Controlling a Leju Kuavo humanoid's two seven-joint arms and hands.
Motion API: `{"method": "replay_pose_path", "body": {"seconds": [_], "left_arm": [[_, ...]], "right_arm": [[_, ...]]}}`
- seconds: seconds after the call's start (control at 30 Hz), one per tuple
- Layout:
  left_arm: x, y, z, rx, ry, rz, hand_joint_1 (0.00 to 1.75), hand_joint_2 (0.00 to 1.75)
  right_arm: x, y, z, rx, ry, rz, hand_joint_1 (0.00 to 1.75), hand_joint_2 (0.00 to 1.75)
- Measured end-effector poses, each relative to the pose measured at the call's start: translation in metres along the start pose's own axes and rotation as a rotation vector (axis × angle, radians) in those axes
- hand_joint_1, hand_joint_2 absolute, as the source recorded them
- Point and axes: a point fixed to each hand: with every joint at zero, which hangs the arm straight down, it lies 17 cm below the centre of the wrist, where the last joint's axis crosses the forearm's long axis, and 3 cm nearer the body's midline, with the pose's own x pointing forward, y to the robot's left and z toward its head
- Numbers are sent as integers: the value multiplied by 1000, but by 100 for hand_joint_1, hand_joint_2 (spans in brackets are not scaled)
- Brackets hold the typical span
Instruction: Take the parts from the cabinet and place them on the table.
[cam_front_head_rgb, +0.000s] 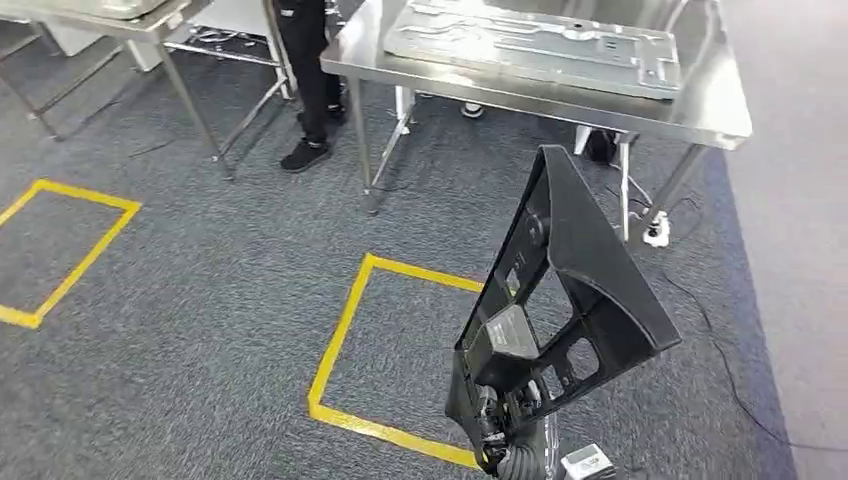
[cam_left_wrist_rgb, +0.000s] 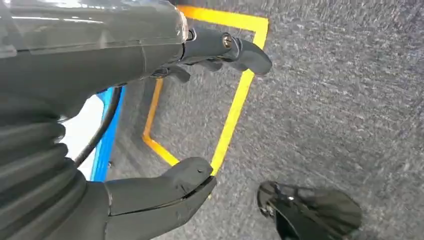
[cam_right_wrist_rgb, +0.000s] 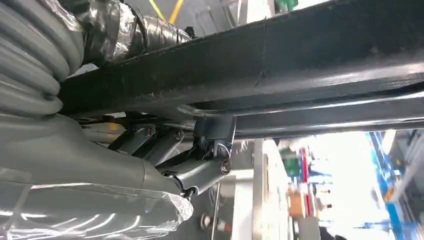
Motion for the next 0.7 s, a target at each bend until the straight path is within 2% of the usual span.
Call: {"method": "replay_pose_path", "body": {"seconds": [0.7], "left_arm": [[-2, 7, -2, 17, 25, 17, 0, 175]], "right_arm": [[-6, 2, 4, 13, 17, 9, 175, 175]]}}
